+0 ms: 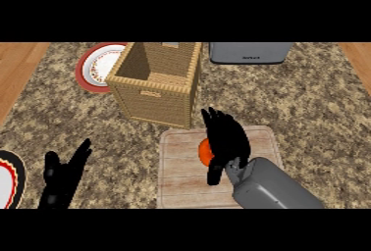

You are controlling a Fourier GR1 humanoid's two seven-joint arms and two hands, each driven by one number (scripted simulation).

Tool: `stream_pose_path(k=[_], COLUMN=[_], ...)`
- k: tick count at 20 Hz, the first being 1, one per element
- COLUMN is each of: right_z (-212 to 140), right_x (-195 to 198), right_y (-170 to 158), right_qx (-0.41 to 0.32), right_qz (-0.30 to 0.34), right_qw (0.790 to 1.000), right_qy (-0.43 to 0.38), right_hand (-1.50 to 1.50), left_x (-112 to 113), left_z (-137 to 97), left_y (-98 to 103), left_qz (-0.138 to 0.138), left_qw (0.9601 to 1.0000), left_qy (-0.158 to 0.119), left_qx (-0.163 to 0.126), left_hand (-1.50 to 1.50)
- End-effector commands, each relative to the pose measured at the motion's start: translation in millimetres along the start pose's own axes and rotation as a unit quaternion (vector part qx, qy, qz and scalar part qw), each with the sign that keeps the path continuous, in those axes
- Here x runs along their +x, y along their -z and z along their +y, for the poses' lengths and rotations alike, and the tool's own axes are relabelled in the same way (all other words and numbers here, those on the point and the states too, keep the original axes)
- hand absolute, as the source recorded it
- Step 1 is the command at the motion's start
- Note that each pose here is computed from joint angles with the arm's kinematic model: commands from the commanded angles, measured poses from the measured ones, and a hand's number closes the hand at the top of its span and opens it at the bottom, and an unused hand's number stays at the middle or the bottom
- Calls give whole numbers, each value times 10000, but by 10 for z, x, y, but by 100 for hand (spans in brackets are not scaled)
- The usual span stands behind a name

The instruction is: Pick the squash from the cutting board and place it in the basket

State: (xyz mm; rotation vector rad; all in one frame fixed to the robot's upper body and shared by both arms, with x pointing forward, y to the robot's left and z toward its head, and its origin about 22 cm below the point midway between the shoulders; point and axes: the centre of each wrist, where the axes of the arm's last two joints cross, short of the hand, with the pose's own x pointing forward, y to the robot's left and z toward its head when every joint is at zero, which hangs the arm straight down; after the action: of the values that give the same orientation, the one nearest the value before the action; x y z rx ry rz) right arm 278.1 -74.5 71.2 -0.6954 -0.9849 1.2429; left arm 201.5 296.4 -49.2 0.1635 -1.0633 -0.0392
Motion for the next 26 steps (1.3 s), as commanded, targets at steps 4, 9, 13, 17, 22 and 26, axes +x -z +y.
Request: stream_pose_path(k=[4, 9, 13, 17, 22, 26], right_z=[244, 313, 362, 405, 490, 549], right_x=[75, 72, -223, -94, -132, -17], right_y=[147, 53, 200, 180, 248, 169], right_qx=[410, 260, 371, 216, 180, -43], right_qz=[365, 269, 252, 162, -86, -120], right_qw=[9982, 9992, 9988, 9995, 9983, 9956], right_qy=[-248, -122, -199, -146, -547, -925], right_hand=[-150, -150, -150, -150, 150, 150], left_x=[45, -79, 40, 11, -207, -129], left_z=[-85, -122, -31, -74, -120, -46], left_y=[148, -69, -11, -27, -154, -154], left_qz=[279, 302, 293, 242, 225, 239], left_qw=[9995, 9995, 9996, 9996, 9997, 9997], left_qy=[-97, -106, -39, -58, -52, -3], left_qx=[-64, 53, -25, -140, -37, -91], left_hand=[0, 0, 0, 0, 0, 0])
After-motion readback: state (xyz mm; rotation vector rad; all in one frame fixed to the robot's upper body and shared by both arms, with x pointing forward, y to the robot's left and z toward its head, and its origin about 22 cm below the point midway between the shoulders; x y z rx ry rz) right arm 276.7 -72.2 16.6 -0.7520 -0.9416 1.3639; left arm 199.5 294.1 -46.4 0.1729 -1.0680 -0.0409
